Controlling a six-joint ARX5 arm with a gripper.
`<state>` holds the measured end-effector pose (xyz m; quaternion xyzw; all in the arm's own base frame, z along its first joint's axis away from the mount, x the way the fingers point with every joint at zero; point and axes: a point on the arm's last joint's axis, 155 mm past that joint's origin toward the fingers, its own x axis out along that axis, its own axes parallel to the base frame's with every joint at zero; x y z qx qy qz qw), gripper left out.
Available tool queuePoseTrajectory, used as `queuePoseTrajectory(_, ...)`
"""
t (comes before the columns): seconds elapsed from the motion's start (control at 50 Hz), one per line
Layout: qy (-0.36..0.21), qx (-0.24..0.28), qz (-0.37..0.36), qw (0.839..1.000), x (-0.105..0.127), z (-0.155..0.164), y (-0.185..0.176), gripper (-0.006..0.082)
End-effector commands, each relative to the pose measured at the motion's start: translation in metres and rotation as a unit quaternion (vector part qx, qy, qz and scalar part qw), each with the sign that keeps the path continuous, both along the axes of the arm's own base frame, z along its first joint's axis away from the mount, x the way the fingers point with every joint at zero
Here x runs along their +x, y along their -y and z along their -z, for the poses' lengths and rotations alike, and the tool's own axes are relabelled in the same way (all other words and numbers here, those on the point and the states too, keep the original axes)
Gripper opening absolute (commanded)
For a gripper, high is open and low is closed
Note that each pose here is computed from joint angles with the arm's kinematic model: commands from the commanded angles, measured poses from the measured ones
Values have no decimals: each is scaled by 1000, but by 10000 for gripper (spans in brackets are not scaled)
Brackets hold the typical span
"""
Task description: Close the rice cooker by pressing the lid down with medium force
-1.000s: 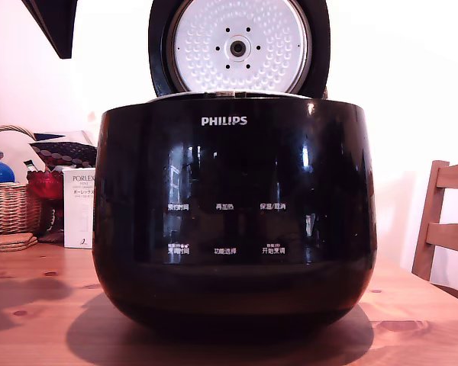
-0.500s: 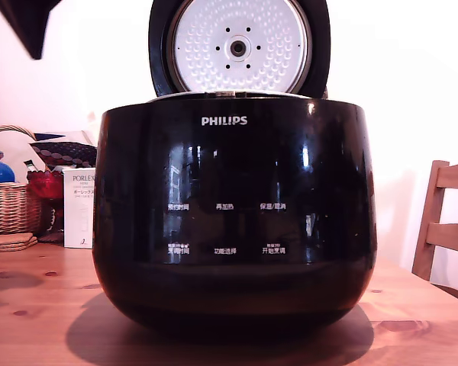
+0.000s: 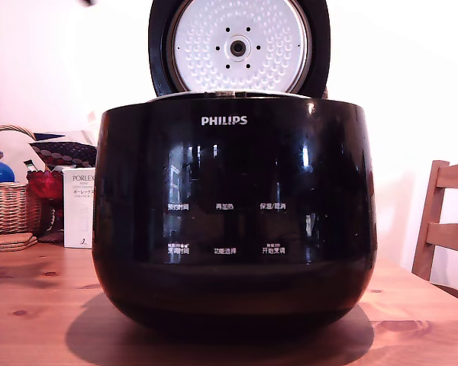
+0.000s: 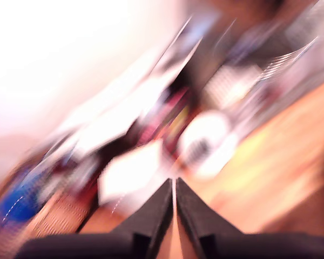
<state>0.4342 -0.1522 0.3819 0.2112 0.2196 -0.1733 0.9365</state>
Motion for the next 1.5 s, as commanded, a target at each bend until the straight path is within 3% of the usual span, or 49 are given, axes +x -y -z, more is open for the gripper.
queuePoseTrajectory(0.0,15,-38,20,999,-2,-13,16,-20)
queuePoseTrajectory(0.3,31,-147,91,985,-2,-39,57,-21)
queuePoseTrajectory(0.86,-17,-204,129,970,23,-7,94,-21)
queuePoseTrajectory(1.14,-53,-246,165,954,16,-2,113,-21)
queuePoseTrajectory(1.48,-107,-247,181,946,0,17,118,-21)
